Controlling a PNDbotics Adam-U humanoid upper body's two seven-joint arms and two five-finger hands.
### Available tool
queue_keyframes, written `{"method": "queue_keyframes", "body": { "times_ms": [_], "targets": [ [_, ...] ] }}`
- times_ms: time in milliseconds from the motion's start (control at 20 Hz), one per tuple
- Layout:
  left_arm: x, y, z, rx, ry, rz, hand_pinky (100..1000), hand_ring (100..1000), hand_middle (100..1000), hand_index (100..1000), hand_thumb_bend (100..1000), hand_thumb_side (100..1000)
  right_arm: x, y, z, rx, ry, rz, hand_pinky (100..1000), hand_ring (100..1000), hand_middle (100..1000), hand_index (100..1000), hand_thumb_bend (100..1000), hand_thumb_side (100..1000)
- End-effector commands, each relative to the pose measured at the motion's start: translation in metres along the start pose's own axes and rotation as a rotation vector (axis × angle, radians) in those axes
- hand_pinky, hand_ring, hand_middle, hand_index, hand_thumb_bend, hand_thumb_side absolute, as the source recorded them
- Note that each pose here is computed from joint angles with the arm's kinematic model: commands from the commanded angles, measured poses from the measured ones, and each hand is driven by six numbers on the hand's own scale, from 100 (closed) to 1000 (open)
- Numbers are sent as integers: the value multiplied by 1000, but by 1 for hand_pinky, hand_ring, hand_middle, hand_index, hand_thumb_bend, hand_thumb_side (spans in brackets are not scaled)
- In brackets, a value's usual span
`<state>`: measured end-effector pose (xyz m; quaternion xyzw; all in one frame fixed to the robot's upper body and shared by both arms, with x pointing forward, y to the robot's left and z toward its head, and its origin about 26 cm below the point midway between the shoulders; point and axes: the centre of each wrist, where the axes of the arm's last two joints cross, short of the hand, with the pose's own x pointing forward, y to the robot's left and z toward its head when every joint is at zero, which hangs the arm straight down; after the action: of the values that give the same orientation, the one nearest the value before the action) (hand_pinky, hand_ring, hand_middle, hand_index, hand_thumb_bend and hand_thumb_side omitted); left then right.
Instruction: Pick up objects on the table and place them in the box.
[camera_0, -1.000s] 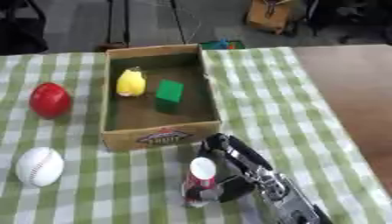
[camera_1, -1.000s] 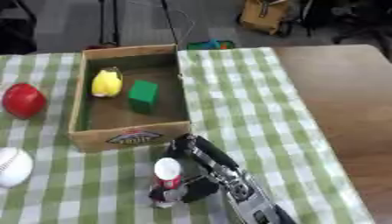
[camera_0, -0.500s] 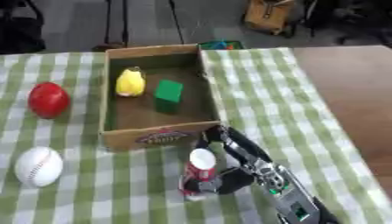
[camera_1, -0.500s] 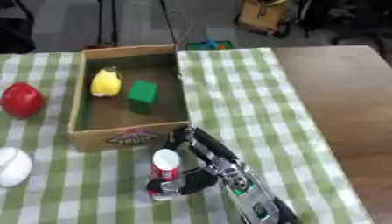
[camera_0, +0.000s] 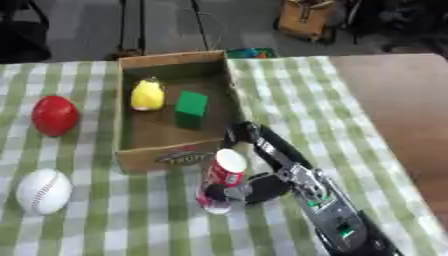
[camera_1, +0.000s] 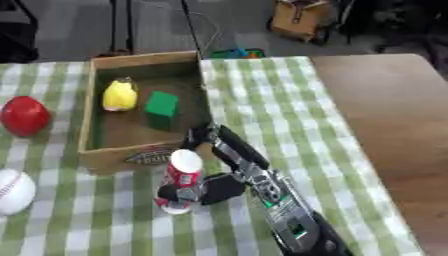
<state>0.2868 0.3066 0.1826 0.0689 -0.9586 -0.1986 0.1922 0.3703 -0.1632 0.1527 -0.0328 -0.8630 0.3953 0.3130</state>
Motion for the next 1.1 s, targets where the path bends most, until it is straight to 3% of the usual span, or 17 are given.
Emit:
{"method": "queue_keyframes", "body": {
  "times_ms": [50,300,350,400,700,750,800,1100],
  "targets": [
    [4,6,-3,-14,-12,-23,368,649,770,747,100,995,10,-13,-10,-18,-50,11,623,558,391,393,622,494],
    [4,6,-2,-19,-8,-22,368,651,770,747,100,994,16,-22,-29,-28,-98,19,625,560,391,394,623,513],
    [4,6,-2,-20,-8,-22,369,651,770,747,100,994,17,-24,-33,-29,-104,21,626,560,390,395,527,563],
    [4,6,-2,-22,-7,-22,368,651,770,747,100,994,18,-26,-37,-30,-112,25,626,561,390,395,625,517],
    [4,6,-2,-30,-6,-17,368,650,770,747,100,993,21,-38,-64,-27,-156,58,632,565,390,397,636,538],
    [4,6,-2,-31,-6,-17,368,650,770,747,100,993,21,-40,-68,-29,-163,65,633,565,390,397,530,590],
    [4,5,-2,-32,-6,-16,368,650,770,747,100,993,21,-42,-73,-31,-169,72,633,566,390,397,638,541],
    [4,5,-2,-38,-6,-10,367,650,771,747,100,995,22,-53,-93,-42,-181,100,635,566,390,398,644,545]
  ]
}}
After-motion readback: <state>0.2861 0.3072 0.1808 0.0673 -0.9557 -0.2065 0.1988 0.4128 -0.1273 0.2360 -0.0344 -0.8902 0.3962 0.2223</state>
